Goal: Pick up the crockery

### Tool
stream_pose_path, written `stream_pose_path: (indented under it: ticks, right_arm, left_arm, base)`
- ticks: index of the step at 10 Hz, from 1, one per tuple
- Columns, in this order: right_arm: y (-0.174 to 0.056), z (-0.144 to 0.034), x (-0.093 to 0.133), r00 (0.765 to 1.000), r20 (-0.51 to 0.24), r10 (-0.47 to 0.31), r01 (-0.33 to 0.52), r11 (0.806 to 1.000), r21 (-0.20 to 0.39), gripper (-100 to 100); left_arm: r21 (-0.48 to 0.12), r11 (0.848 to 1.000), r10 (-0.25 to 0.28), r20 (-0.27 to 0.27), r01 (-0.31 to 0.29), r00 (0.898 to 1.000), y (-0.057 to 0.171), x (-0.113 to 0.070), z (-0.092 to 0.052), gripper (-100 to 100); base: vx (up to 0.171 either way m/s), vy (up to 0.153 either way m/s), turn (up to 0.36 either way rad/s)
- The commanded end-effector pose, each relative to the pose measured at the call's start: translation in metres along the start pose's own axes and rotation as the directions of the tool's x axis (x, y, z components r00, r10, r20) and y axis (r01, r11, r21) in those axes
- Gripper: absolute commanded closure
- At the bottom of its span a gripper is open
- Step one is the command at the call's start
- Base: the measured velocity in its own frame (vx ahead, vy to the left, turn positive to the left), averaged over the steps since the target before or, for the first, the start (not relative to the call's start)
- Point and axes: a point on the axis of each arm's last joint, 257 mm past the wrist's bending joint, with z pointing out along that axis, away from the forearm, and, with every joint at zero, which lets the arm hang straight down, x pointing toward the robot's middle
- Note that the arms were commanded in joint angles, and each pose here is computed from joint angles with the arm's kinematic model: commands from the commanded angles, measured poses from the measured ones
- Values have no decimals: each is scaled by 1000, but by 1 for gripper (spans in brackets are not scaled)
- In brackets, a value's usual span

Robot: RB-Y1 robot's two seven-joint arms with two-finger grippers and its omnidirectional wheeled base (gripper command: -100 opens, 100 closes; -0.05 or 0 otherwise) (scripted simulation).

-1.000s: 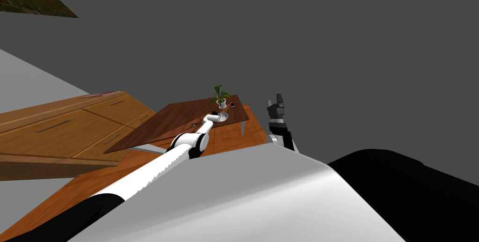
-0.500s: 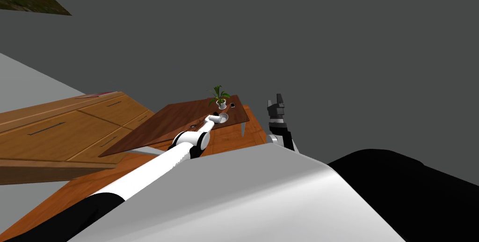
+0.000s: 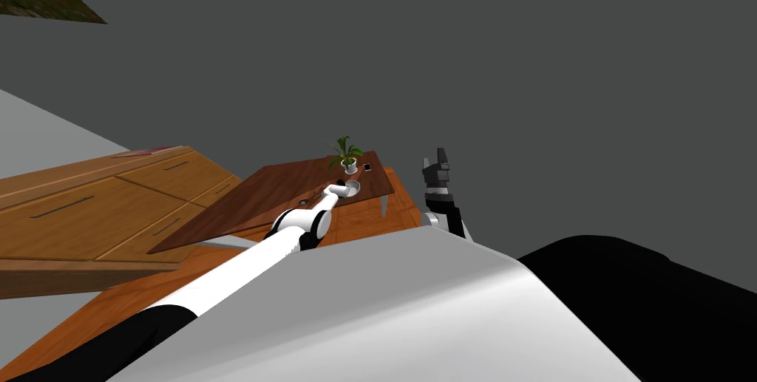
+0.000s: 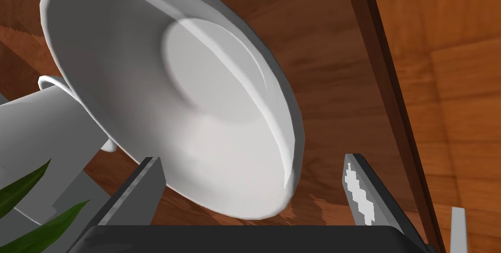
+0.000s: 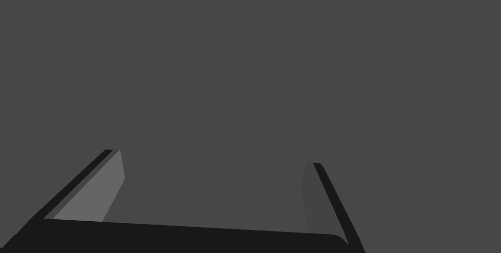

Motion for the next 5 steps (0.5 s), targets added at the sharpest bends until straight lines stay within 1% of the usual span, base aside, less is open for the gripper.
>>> stream_pose_path:
  ticks: [1,2,5]
  right_arm:
    - [0,0,0,1000,0,0,0,1000,0,0]
    - [0,0,0,1000,0,0,0,1000,0,0]
    - [0,0,0,1000,0,0,0,1000,0,0]
  left_arm:
    - [0,1000,0,0,0,1000,0,0,0,-100]
    - [3,1000,0,0,0,1000,0,0,0,100]
    - [2,1000,-1,0,1,1000,0,0,0,100]
  base:
    - [28,1,0]
    - [0,0,0]
    - [1,0,-1]
